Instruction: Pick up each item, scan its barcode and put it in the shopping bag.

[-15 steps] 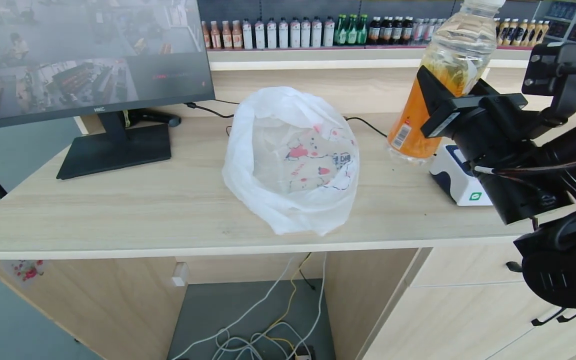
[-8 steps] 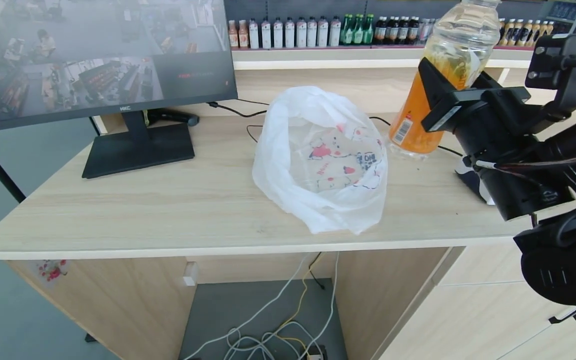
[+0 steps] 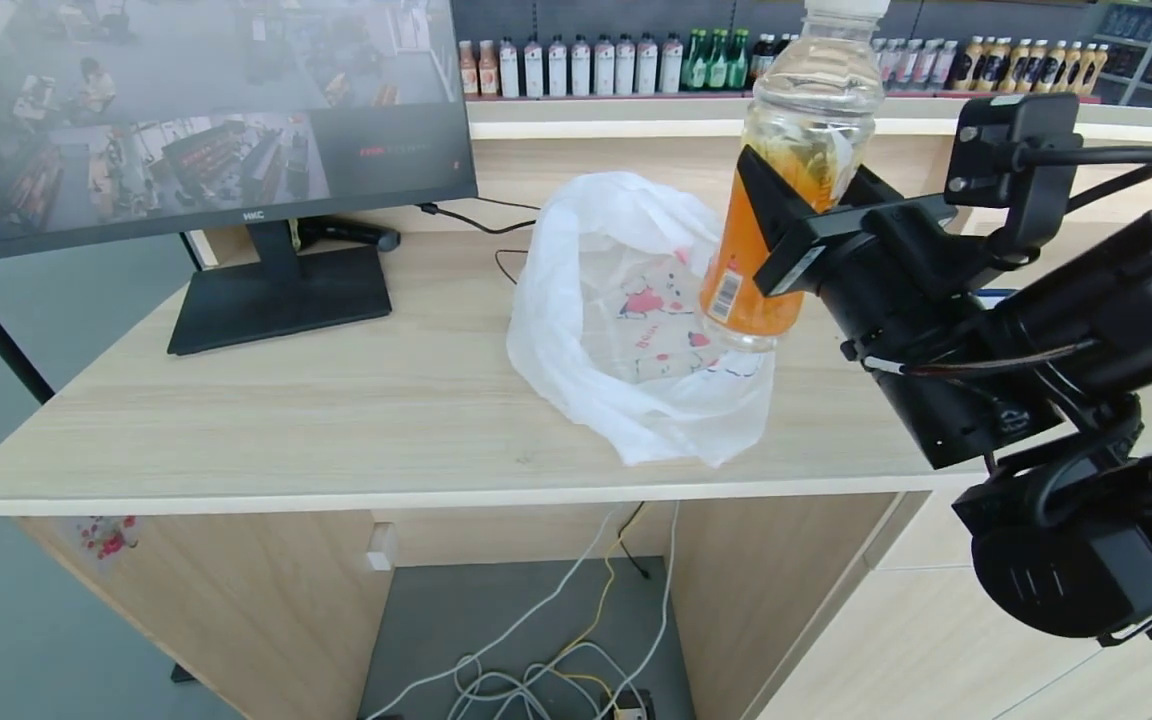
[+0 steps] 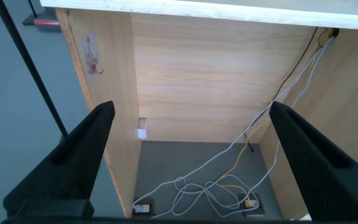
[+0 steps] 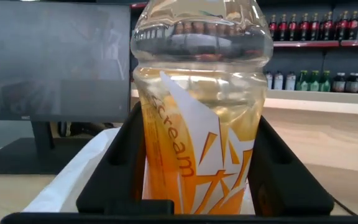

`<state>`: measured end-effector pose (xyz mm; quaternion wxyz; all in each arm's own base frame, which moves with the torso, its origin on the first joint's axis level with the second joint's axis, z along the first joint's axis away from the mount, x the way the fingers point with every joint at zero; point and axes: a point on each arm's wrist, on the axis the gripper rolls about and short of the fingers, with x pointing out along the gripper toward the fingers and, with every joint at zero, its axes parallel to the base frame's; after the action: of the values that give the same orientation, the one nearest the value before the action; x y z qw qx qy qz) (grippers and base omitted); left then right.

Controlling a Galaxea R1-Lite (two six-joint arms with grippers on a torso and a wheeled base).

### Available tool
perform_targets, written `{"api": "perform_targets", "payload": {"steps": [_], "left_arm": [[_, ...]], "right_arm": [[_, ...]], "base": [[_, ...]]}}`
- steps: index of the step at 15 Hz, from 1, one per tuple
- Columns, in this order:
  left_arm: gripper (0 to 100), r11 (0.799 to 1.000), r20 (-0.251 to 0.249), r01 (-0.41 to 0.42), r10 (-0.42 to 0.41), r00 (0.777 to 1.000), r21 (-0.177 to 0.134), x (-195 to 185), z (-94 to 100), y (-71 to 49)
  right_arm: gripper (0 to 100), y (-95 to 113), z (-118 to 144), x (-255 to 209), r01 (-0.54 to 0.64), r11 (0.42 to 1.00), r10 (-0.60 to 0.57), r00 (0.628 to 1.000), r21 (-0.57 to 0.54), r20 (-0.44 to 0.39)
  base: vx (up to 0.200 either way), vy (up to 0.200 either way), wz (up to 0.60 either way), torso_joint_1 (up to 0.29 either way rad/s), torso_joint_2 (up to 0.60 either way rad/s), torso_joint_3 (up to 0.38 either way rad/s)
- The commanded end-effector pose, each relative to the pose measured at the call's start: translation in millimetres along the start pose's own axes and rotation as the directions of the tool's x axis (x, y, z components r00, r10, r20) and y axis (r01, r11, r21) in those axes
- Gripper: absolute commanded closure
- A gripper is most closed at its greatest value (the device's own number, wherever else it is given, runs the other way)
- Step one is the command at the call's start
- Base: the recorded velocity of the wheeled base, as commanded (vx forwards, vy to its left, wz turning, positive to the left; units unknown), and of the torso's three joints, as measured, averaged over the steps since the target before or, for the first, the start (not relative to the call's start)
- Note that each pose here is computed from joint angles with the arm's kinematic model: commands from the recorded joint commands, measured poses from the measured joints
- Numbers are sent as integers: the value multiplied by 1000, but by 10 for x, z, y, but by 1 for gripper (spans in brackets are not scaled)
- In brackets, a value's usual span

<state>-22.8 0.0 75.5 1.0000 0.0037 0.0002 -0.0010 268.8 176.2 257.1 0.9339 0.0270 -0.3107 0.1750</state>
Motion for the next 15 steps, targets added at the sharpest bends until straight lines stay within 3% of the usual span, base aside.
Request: {"api": "perform_targets", "payload": {"steps": [1, 6, 9, 15], "left_arm": [[0, 1000, 0, 0, 0, 1000, 0, 0, 0, 0], [0, 1000, 0, 0, 0, 1000, 2, 0, 0, 0], [0, 1000, 0, 0, 0, 1000, -1, 0, 0, 0], [0, 1000, 0, 0, 0, 1000, -1, 0, 0, 0]], "right_arm": [[100, 42, -87, 14, -12, 1000, 11, 999, -17, -41], [100, 134, -115, 169, -49, 999, 46, 989, -22, -140], [100, 199, -167, 494, -47, 999, 46, 990, -11, -137], [100, 315, -550, 918, -45, 999, 45, 984, 6, -174]], "base": [[0, 0, 0, 0, 0, 0], [0, 0, 0, 0, 0, 0], [0, 0, 0, 0, 0, 0], [0, 0, 0, 0, 0, 0]]}}
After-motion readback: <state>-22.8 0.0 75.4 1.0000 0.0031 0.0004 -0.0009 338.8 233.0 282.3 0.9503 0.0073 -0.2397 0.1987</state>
